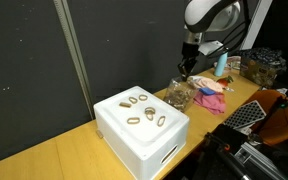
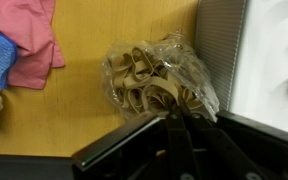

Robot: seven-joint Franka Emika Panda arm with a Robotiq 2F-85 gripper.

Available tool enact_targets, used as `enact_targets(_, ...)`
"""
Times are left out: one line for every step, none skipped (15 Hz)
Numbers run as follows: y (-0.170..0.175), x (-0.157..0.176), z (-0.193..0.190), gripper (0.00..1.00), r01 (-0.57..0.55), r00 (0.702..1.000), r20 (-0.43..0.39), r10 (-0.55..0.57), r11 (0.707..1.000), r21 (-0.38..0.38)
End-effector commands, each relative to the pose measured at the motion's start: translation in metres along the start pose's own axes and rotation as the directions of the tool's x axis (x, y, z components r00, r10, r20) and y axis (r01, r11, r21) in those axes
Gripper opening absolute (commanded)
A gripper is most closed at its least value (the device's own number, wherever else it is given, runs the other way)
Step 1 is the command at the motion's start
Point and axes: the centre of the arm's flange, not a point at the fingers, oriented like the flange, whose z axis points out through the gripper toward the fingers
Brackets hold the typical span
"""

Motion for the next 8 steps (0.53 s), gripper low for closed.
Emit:
enact_targets(-0.002, 0.018, 0.023, 0.00, -0.025, 1.000, -0.013, 0.025, 0.999, 0.024)
enact_targets(-0.003, 0.020, 0.029, 0.00, -0.028, 1.000, -0.014, 0.028, 0.999, 0.028)
enact_targets(-0.005, 0.022, 0.033, 0.00, -0.031, 0.999, -0.015, 0.032, 0.999, 0.035)
enact_targets(-0.006, 0.022, 0.035, 0.00, -0.027, 0.999, -0.019, 0.028, 0.999, 0.040)
enact_targets(-0.009, 0.021, 0.035, 0.00, -0.022, 0.999, -0.026, 0.023, 0.999, 0.045)
enact_targets(-0.012, 0.021, 0.035, 0.27, -0.020, 0.999, -0.034, 0.021, 0.999, 0.045)
enact_targets(-0.014, 0.020, 0.035, 0.28, -0.019, 0.999, -0.037, 0.021, 0.999, 0.050)
enact_targets(-0.016, 0.018, 0.033, 0.34, -0.019, 0.999, -0.043, 0.022, 0.998, 0.055)
